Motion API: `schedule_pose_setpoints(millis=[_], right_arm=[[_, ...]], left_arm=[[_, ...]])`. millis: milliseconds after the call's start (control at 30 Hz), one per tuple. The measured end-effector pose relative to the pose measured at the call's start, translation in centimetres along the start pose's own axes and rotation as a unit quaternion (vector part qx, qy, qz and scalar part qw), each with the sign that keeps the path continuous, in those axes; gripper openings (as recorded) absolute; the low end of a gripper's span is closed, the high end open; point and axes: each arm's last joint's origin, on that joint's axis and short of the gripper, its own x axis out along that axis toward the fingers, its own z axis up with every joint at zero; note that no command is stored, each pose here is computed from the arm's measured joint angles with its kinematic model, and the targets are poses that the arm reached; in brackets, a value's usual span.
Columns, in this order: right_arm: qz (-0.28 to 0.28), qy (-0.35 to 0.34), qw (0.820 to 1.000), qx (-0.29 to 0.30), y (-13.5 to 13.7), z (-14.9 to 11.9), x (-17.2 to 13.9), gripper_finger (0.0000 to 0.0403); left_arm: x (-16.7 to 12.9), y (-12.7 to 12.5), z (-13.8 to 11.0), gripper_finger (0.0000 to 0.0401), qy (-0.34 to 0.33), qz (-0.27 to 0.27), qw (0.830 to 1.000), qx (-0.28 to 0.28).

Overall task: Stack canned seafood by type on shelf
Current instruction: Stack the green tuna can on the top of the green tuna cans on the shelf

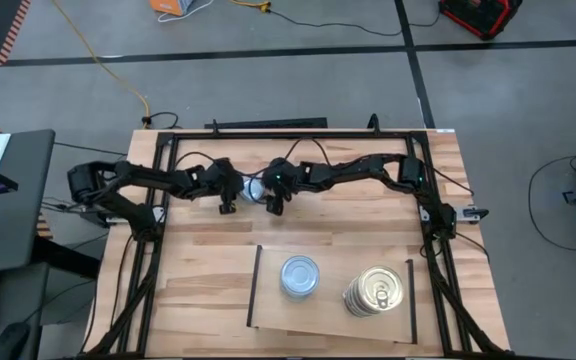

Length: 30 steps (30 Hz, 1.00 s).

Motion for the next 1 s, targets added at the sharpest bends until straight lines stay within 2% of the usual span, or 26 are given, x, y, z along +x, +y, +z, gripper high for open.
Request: schedule_pose_setpoints(millis=[100, 500, 533, 600, 633, 767, 1000], right_arm=[[0.031, -0.014, 0.999, -0.013, 0.2, 0.2, 0.0, 0.0295], [0.032, -0.054, 0.998, -0.031, 0.9, 2.7, -1.0, 0.0296], [0.030, -0.064, 0.997, -0.032, 0.9, 3.1, -1.2, 0.0296], [0.026, -0.132, 0.990, -0.031, 0.9, 5.0, -1.9, 0.0295], [0.025, -0.136, 0.990, -0.031, 0.9, 5.3, -2.3, 0.0295], [0.033, -0.155, 0.987, -0.037, 1.4, 5.4, -2.1, 0.0294], [0.035, -0.149, 0.987, -0.037, 1.3, 5.4, -2.2, 0.0294]], left_arm=[[0.3, -0.3, 0.3, 0.0134, -0.013, 0.001, 1.000, 0.004], [0.3, -0.7, 0.2, 0.0134, -0.010, -0.020, 1.000, -0.009], [0.3, -0.8, 0.2, 0.0134, -0.007, -0.021, 1.000, -0.009], [0.3, -0.8, 0.2, 0.0134, -0.007, -0.027, 0.999, -0.016], [0.3, -0.9, 0.3, 0.0134, -0.013, -0.038, 0.999, -0.019], [0.2, -0.9, 0.4, 0.0134, -0.028, -0.058, 0.998, -0.024], [-0.3, -0.9, 0.6, 0.0134, -0.039, -0.086, 0.994, -0.052]])
